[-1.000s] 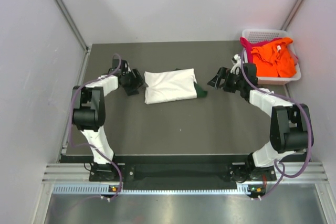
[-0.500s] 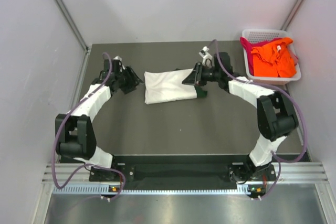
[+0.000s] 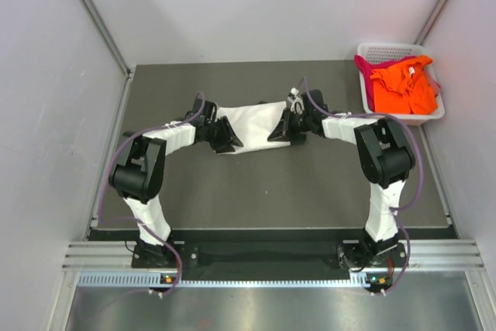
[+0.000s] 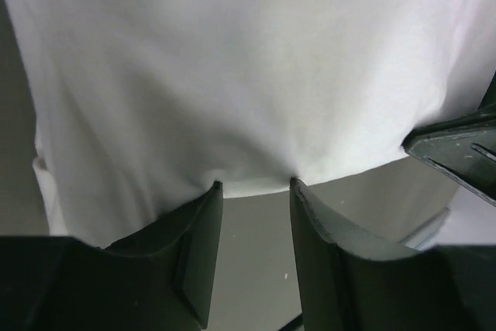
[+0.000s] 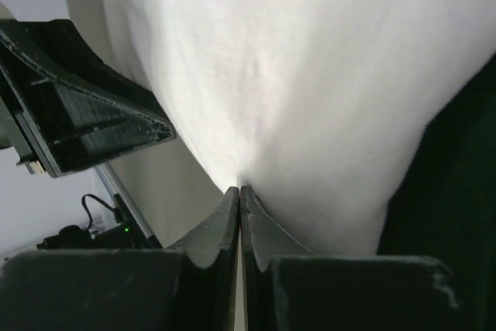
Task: Fold and stack the t-shirts
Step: Fold the tshirt
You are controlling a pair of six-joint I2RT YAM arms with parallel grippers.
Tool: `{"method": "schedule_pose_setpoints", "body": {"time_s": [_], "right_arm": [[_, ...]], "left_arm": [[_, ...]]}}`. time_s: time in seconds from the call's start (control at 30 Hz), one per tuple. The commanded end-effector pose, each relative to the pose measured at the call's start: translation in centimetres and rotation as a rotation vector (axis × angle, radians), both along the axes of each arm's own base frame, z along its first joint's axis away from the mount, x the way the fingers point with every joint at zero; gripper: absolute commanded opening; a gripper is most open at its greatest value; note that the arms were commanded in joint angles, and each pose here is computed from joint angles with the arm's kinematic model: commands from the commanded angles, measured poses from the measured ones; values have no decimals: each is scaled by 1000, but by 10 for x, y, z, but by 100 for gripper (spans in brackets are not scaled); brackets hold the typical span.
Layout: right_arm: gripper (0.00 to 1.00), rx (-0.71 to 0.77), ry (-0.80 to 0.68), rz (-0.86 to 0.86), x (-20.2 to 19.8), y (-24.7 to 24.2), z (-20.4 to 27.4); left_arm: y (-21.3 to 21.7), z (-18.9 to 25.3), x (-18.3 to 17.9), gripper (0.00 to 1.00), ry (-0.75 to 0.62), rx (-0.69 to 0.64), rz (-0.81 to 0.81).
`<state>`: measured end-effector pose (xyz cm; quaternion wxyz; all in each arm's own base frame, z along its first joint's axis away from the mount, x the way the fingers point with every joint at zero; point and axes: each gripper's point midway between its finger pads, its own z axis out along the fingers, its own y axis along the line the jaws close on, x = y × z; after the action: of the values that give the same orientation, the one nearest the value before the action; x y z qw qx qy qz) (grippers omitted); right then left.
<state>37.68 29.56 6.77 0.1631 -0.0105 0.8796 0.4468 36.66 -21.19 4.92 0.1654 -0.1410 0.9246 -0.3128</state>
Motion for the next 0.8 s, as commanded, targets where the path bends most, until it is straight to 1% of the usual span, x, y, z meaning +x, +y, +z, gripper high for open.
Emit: {"method": "schedule_pose_setpoints", "body": {"time_s": [0.0, 0.07, 0.23, 0.37, 0.47, 0.5, 0.57, 0.6, 0.63, 0.73, 0.77], "right_arm": [[1, -28, 13, -43, 13, -11, -7], [0, -35, 35, -55, 10, -21, -18], [0, -51, 66, -112, 7, -65, -38], [0, -56, 80, -143, 5, -92, -47], [1, -64, 72, -161, 2, -107, -47], [2, -65, 68, -161, 0, -111, -47], [11, -59, 36, -159, -1, -112, -35], [15, -62, 19, -157, -2, -113, -31], [21, -65, -11, -160, -2, -114, -22], [30, -90, -89, -164, -3, -120, -4], [31, -98, -101, -166, -4, -122, -1]], "left_arm": [[15, -6, 25, 45, -24, -41, 61], [22, -17, 19, 45, -3, -34, 67], [30, -29, 14, 45, 16, -17, 71], [33, -27, 15, 45, 6, -4, 76], [34, -17, 17, 46, -10, 8, 74], [35, -10, 18, 48, -26, 18, 73], [38, -1, 15, 50, -26, 69, 56], [45, 11, 18, 51, -59, 106, 74], [48, 19, 20, 54, -83, 124, 75], [67, 46, 20, 61, -145, 215, 111], [72, 52, 20, 63, -154, 238, 122]]}}
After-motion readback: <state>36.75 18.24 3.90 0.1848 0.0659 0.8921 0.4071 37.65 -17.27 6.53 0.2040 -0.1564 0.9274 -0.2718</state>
